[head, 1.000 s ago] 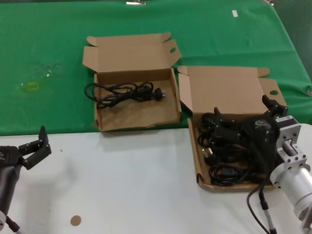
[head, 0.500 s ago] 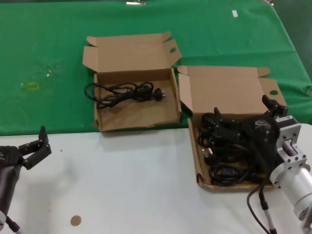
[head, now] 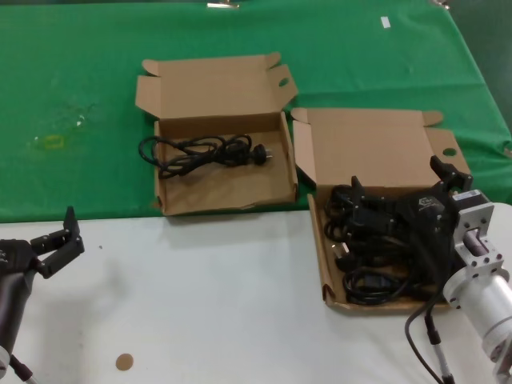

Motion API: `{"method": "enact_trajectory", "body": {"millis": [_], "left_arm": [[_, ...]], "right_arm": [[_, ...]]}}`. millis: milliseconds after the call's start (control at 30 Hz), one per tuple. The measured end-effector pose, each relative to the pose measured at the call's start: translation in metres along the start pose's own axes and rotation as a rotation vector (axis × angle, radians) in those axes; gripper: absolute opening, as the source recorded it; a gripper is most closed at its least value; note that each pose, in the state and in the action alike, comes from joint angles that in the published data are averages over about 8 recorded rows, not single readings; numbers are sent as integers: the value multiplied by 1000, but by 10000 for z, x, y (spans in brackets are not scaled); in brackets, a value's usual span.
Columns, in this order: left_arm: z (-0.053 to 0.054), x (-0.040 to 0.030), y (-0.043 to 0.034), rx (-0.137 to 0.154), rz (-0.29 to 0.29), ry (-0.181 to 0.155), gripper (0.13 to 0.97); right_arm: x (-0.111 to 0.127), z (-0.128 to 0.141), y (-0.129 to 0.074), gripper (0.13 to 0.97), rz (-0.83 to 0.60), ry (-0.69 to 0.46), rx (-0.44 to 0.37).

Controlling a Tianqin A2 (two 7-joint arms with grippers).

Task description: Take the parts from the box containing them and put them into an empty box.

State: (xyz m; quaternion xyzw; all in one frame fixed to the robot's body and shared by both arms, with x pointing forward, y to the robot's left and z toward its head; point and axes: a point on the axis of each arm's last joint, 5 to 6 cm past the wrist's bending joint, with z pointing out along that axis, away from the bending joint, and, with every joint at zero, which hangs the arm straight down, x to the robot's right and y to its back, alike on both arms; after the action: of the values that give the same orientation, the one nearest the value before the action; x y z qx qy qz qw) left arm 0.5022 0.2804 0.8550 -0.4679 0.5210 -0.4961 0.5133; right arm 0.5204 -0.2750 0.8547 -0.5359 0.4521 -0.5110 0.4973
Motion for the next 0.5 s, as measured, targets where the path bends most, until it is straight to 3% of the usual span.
{"method": "enact_trajectory", "body": {"millis": [500], "left_arm": [[0, 0, 0, 0, 0, 0, 966]], "right_arm": [[0, 0, 0, 966, 0, 0, 0]]}}
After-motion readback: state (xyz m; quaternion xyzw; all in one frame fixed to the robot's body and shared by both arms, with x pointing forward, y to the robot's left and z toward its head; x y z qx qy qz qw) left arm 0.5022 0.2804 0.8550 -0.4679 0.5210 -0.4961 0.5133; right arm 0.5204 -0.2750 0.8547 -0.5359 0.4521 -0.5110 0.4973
